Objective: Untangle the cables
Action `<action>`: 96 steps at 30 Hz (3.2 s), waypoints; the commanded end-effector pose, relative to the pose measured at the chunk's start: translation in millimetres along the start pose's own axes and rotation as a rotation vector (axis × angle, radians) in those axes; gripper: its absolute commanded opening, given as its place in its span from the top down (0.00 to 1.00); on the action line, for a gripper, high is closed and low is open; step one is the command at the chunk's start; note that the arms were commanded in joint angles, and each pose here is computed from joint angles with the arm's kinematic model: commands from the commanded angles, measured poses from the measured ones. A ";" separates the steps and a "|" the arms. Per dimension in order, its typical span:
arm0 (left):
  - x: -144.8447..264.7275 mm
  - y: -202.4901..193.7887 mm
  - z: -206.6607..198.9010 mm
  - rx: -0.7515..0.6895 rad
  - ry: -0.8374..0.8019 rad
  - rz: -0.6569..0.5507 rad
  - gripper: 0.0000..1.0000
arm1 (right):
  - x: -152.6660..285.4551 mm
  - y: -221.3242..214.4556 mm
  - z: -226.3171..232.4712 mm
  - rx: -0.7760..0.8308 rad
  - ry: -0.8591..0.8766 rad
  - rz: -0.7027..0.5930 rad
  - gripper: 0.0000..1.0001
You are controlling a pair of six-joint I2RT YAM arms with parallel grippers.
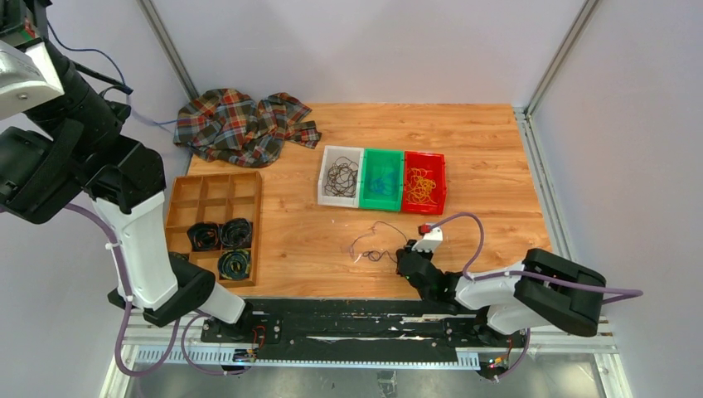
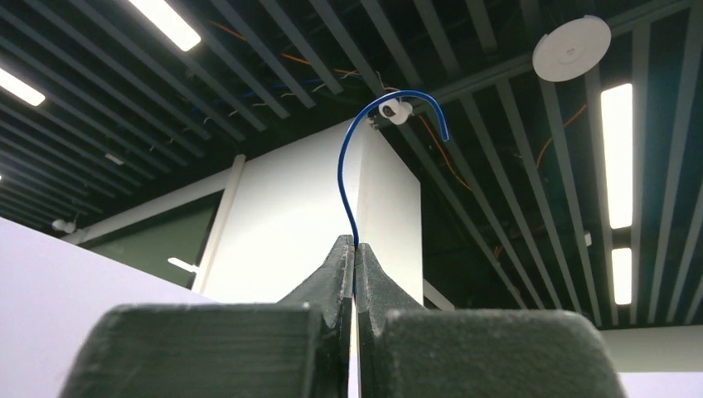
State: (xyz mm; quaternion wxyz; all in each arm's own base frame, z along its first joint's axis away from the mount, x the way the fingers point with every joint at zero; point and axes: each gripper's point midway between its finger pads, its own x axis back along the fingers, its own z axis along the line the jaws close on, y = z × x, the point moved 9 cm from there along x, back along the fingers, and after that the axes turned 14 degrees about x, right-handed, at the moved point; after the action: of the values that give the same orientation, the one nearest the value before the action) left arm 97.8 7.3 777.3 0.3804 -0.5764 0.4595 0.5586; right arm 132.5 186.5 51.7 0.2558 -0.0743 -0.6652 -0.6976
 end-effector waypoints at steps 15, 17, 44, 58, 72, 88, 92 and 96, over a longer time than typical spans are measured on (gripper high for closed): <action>61.5 -49.6 -68.1 0.229 -0.497 0.313 0.99 | 18.7 8.8 11.7 0.244 0.195 0.094 0.96; 87.1 -64.0 -84.9 0.315 -0.596 0.426 0.99 | 24.0 29.1 26.7 0.243 0.295 0.057 0.96; 292.4 -151.0 -272.4 0.852 -1.145 1.211 1.00 | 82.8 279.1 -12.3 0.145 0.219 -0.458 0.99; 353.5 -192.4 -318.0 0.802 -1.190 1.329 1.00 | 92.6 317.2 -39.8 0.140 0.125 -0.552 0.99; 421.3 -217.9 -325.5 0.670 -1.255 1.456 1.00 | 112.7 339.0 -50.8 0.180 0.053 -0.615 0.99; 546.0 -233.9 -336.7 0.416 -1.416 1.706 1.00 | 105.5 355.3 -63.6 0.230 -0.077 -0.605 0.99; 580.9 -238.3 -334.9 0.308 -1.466 1.768 1.00 | 99.3 355.5 -67.6 0.234 -0.101 -0.582 0.99; 615.4 -241.6 -332.1 0.138 -1.557 1.731 1.00 | 93.8 354.1 -69.5 0.226 -0.106 -0.566 0.99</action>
State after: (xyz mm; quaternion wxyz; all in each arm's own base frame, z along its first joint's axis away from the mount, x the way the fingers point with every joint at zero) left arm 397.9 -305.0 205.2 0.1016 0.4659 0.4329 0.7650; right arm 227.8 108.8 388.5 0.0467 0.1117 -0.7440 -0.6571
